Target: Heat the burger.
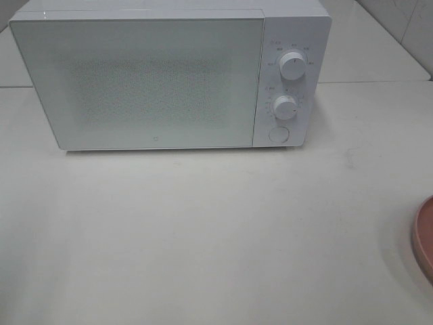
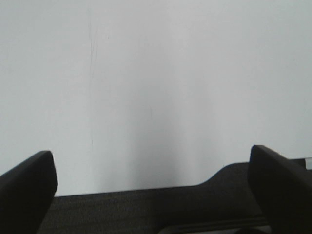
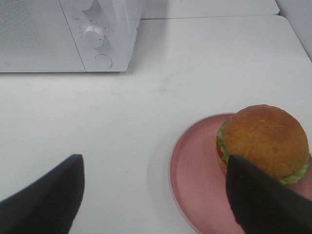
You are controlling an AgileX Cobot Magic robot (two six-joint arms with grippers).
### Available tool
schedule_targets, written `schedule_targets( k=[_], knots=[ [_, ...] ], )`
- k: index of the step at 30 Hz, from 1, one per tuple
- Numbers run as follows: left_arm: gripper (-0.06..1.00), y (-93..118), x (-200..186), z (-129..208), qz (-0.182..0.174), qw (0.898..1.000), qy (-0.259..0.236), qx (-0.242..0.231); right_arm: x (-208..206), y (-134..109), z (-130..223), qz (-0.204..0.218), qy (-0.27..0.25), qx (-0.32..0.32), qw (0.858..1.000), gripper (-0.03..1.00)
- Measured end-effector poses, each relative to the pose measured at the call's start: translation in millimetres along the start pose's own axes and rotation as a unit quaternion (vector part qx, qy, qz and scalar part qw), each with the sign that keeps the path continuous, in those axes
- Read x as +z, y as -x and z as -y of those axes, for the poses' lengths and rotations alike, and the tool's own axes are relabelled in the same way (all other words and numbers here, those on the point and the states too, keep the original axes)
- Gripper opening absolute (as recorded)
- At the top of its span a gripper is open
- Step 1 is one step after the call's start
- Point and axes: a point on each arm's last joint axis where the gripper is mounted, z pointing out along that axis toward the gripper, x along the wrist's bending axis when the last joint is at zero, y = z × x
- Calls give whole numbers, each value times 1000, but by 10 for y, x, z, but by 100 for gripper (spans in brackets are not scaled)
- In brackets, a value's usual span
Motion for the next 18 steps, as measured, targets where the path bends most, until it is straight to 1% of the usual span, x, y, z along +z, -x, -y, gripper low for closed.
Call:
schedule_targets(
  k=[1, 4, 6, 7, 9, 10, 12, 13, 15, 17, 18],
  knots=[
    [99, 0, -43, 39, -2, 1000, 20, 2, 0, 0, 0, 0, 0, 0, 1000, 76],
    [99, 1, -71, 56, -2, 999, 32, 4, 0, 0, 0, 0, 0, 0, 1000, 76],
    [99, 7, -149, 110, -2, 998, 63, 7, 0, 0, 0, 0, 0, 0, 1000, 76],
    [99, 7, -149, 110, -2, 998, 63, 7, 0, 0, 0, 0, 0, 0, 1000, 76],
    [99, 11, -199, 149, -1, 996, 84, 9, 0, 0, 0, 0, 0, 0, 1000, 76],
    [99, 11, -199, 149, -1, 996, 84, 9, 0, 0, 0, 0, 0, 0, 1000, 76],
    [99, 15, -258, 199, -1, 994, 110, 11, 0, 0, 0, 0, 0, 0, 1000, 76],
    [99, 15, -258, 199, -1, 994, 110, 11, 0, 0, 0, 0, 0, 0, 1000, 76],
    [99, 18, -308, 247, -2, 991, 132, 12, 0, 0, 0, 0, 0, 0, 1000, 76],
    [99, 19, -326, 265, -2, 990, 140, 12, 0, 0, 0, 0, 0, 0, 1000, 76],
    [99, 20, -354, 294, -9, 988, 153, 7, 0, 0, 0, 0, 0, 0, 1000, 76]
  ],
)
